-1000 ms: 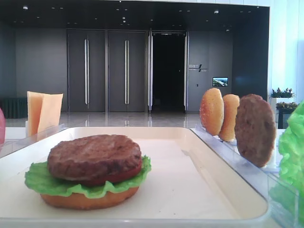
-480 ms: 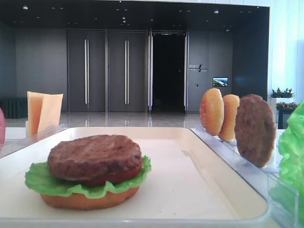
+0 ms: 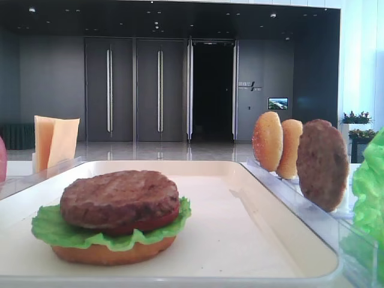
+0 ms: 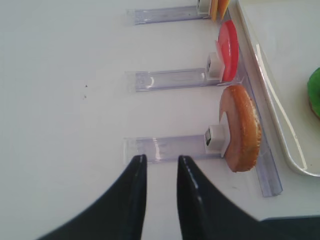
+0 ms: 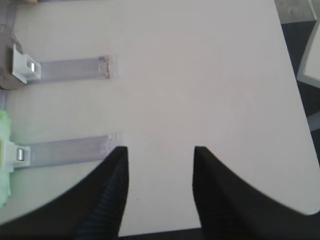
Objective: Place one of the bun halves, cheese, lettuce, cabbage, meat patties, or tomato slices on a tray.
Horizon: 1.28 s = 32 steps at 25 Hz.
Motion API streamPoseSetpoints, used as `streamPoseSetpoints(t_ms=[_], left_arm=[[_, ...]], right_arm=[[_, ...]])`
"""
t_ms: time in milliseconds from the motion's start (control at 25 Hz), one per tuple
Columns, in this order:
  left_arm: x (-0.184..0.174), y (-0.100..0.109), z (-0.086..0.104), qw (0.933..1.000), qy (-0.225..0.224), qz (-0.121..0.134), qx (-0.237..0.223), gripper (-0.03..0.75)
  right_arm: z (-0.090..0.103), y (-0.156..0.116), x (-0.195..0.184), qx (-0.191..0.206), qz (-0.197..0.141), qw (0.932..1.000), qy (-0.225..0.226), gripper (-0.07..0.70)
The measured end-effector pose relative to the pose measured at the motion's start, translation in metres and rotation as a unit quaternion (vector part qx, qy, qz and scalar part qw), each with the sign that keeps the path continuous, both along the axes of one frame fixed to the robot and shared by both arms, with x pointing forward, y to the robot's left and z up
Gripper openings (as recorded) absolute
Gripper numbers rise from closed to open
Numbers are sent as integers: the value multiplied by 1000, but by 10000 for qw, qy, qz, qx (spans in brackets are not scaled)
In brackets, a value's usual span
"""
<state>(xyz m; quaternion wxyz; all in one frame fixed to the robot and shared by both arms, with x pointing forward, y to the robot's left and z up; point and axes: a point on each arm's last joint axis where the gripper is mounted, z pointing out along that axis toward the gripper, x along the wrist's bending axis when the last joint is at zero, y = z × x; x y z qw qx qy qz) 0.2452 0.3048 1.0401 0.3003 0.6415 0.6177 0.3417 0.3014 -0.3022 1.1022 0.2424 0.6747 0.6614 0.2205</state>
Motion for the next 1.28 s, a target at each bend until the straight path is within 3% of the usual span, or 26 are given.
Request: streamPoseSetpoints(t_ms=[240,440,680,1280], left_arm=[[0,0,0,10000,0,0,0,160],[0,0,0,10000,0,0,0,160],[0,0,0,10000,0,0,0,160],[0,0,0,10000,0,0,0,160]], right_arm=[[-37,1,-25,-35,-15,10000,-67,320],[-55,2,-45,-73,-15,9972,-738,321],[-57,4,-71,-128,-17,9849,-1728,321],[-57,4,-72,-135,-14,9841,-1773,321]])
